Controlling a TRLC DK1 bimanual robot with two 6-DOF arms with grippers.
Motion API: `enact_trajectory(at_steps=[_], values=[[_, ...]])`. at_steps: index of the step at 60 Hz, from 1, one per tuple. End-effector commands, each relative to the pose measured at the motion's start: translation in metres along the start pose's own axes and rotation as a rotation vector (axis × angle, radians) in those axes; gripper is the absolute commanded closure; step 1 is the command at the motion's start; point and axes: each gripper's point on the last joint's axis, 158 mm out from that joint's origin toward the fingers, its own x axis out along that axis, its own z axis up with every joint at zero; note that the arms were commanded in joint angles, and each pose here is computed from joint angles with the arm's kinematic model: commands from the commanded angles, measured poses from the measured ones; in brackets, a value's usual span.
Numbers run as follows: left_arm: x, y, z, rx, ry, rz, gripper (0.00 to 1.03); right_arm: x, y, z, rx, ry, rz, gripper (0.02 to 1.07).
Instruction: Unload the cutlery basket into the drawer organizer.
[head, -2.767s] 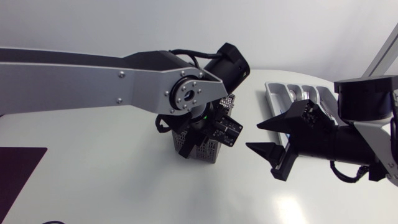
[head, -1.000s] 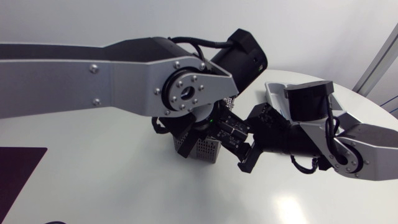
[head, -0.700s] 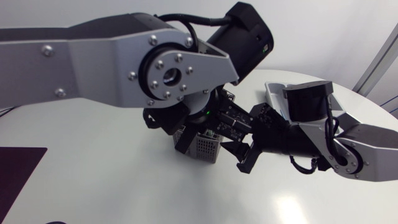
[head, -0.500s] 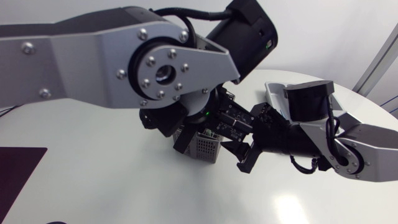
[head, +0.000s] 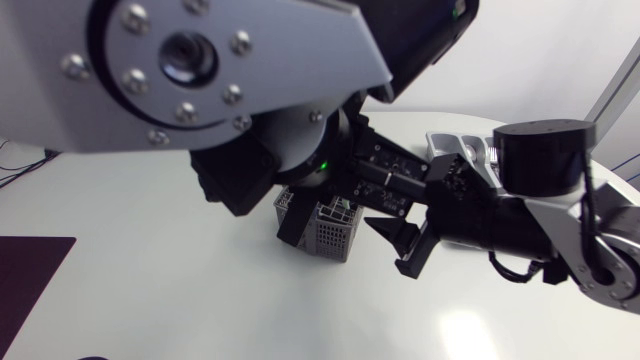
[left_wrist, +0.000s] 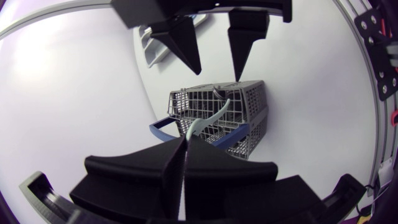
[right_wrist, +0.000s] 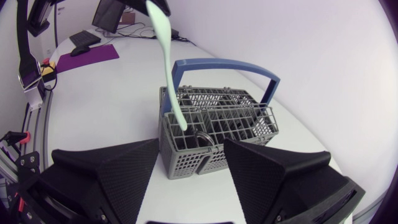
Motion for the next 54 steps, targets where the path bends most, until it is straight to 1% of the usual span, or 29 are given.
enact_trajectory(at_steps=[1,5,6,11,21,27,29,30,31,36,38,44,54], values=[[-0.021,0.03,0.002,-0.143,-0.027,0.069,0.9,-0.019,0.003,-0.001,-0.013,-0.014,-0.034,0.32],[-0.018,0.032,0.002,-0.207,-0.025,0.066,0.9,-0.031,0.0,0.0,-0.039,-0.023,-0.076,0.32],[-0.016,0.033,0.003,-0.257,-0.031,0.063,0.9,-0.037,-0.001,0.001,-0.043,-0.029,-0.089,0.32],[-0.003,0.028,0.007,-0.369,-0.024,0.039,0.9,-0.054,-0.006,0.003,-0.057,-0.045,-0.145,0.32],[0.019,0.031,0.014,-0.6,-0.038,-0.014,0.89,-0.072,-0.015,0.002,-0.082,-0.053,-0.235,0.32],[0.028,0.033,0.022,-0.791,-0.088,-0.128,0.89,-0.077,-0.02,0.003,-0.09,-0.055,-0.275,0.32],[0.031,0.034,0.022,-0.846,-0.102,-0.166,0.89,-0.079,-0.021,0.005,-0.092,-0.06,-0.288,0.32],[0.031,0.034,0.023,-0.856,-0.109,-0.177,0.89,-0.079,-0.021,0.005,-0.094,-0.061,-0.294,0.32],[0.034,0.034,0.024,-0.904,-0.126,-0.212,0.89,-0.08,-0.022,0.006,-0.095,-0.064,-0.302,0.32],[0.037,0.04,0.024,-1.021,-0.17,-0.291,0.89,-0.081,-0.023,0.01,-0.11,-0.074,-0.337,0.32],[0.038,0.042,0.025,-1.053,-0.185,-0.309,0.89,-0.081,-0.023,0.013,-0.115,-0.081,-0.347,0.32],[0.04,0.043,0.027,-1.143,-0.21,-0.37,0.89,-0.078,-0.023,0.017,-0.138,-0.089,-0.381,0.39],[0.045,0.026,0.037,-1.237,-0.218,-0.55,0.89,-0.068,-0.025,0.023,-0.197,-0.082,-0.424,0.39]])
